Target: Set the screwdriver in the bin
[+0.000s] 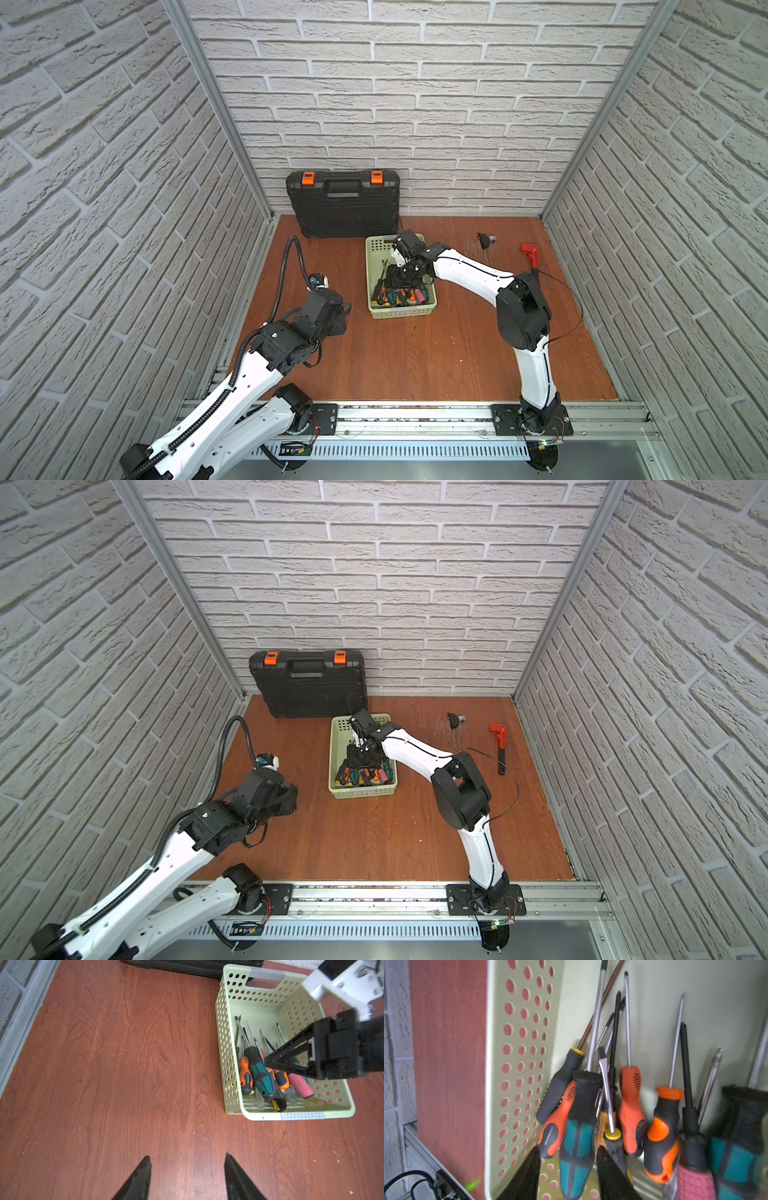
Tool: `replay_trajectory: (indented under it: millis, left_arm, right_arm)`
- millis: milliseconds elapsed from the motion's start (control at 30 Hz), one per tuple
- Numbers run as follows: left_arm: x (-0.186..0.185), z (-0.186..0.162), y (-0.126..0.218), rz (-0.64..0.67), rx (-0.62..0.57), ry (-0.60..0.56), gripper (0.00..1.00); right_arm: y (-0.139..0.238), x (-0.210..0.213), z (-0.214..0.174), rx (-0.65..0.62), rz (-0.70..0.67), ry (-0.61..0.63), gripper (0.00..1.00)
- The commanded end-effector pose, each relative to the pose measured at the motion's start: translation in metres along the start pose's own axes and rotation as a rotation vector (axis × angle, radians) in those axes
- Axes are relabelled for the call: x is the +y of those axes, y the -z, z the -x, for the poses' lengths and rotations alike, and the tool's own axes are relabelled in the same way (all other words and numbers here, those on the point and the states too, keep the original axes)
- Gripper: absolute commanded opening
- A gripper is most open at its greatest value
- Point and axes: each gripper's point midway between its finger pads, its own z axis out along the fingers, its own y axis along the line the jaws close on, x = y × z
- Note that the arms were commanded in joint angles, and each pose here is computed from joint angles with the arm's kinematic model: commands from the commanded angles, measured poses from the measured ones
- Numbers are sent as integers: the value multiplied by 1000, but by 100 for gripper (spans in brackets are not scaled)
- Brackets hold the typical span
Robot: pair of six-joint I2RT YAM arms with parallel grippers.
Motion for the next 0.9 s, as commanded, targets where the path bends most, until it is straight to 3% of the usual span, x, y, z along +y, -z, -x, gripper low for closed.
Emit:
replay_trajectory:
  millis: [0,167,233,300,333,400,500,567,600,733,800,867]
  left_arm:
    - [2,10,9,16,-16,9,58]
    - [-5,11,9,1,14,12,64]
    - [-8,15,5,-6,4,6,76]
    - [-18,20,-2,-40,-4,-26,95]
    - [-19,24,-6,-39,-8,-34,98]
    - [-17,35,-13,-11,-34,-30,98]
    - [-12,54,-26,6,-84,-38,98]
    - [-3,64,-36,23,-126,-44,98]
    - [5,69,-42,42,-153,-28,98]
    - [42,82,-66,116,-253,-13,98]
    - [63,86,-75,200,-287,-62,98]
    - [85,86,-86,232,-292,-39,98]
  right_arm:
    - [40,20,7,-79,40,49,46]
    - [92,35,10,-183,83,113,46]
    - [115,28,8,-240,55,140,45]
    - [139,20,4,-309,25,186,45]
    - [151,14,2,-344,0,208,47]
    - [172,1,-1,-416,-48,249,53]
    - [205,-23,-5,-491,-152,294,77]
    - [228,-43,-4,-557,-238,317,87]
    - [242,-53,-3,-604,-278,324,99]
    - [279,-110,4,-783,-454,344,100]
    - [278,-142,2,-869,-510,347,99]
    - [275,-174,-3,-932,-538,296,99]
